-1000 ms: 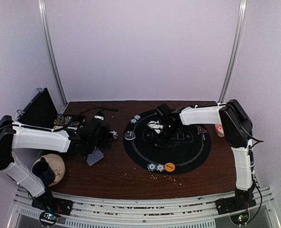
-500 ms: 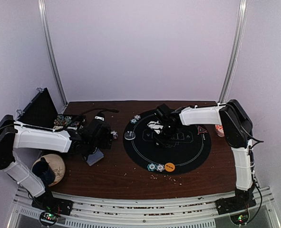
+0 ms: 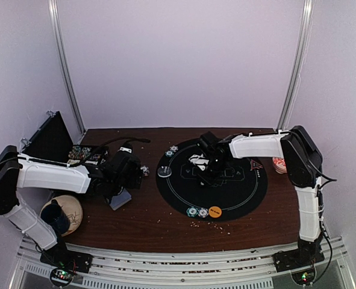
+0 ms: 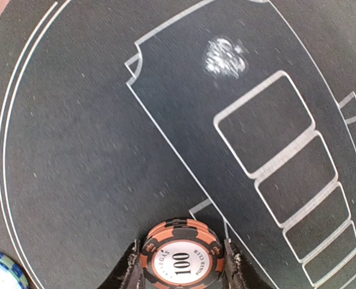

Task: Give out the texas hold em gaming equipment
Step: Pick up the pile of poker chips from the poker table mat, then place the poker chips pile in the small blind area.

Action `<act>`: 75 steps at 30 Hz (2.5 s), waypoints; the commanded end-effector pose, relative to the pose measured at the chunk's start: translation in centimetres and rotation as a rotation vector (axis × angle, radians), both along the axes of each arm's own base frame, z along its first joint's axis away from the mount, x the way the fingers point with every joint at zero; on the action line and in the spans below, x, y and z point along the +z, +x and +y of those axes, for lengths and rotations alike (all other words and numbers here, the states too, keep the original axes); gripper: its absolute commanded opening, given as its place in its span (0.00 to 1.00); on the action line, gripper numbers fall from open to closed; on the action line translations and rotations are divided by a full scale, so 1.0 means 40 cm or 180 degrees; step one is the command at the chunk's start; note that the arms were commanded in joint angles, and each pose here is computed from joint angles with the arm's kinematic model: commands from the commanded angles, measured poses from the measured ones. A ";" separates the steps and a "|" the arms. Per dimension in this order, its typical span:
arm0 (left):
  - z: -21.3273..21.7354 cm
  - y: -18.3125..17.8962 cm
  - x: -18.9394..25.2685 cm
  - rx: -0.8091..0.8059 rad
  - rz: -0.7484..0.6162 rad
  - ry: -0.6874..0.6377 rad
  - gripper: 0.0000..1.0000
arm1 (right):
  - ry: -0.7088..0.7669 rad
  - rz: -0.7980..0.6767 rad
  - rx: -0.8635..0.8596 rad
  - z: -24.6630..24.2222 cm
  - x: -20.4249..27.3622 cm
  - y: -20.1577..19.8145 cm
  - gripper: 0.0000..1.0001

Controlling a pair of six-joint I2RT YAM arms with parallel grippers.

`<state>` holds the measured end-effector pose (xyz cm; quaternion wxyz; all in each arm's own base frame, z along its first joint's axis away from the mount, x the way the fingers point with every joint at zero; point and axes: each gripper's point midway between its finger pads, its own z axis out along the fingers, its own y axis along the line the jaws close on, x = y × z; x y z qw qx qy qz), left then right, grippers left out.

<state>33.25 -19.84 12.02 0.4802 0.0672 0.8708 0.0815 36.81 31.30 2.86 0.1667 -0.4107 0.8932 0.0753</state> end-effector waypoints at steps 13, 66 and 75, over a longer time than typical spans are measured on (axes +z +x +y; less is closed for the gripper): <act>-0.012 0.023 -0.013 0.0032 -0.0023 0.0088 0.98 | 0.0016 -0.0787 -0.0655 -0.165 0.161 0.274 0.15; -0.060 0.030 -0.090 -0.0103 0.0192 0.0325 0.98 | -0.0089 -0.1679 -0.1238 -0.273 0.097 0.675 0.16; -0.062 0.031 -0.094 -0.0110 0.0205 0.0340 0.98 | -0.0138 -0.1642 -0.1218 -0.276 0.077 0.670 0.17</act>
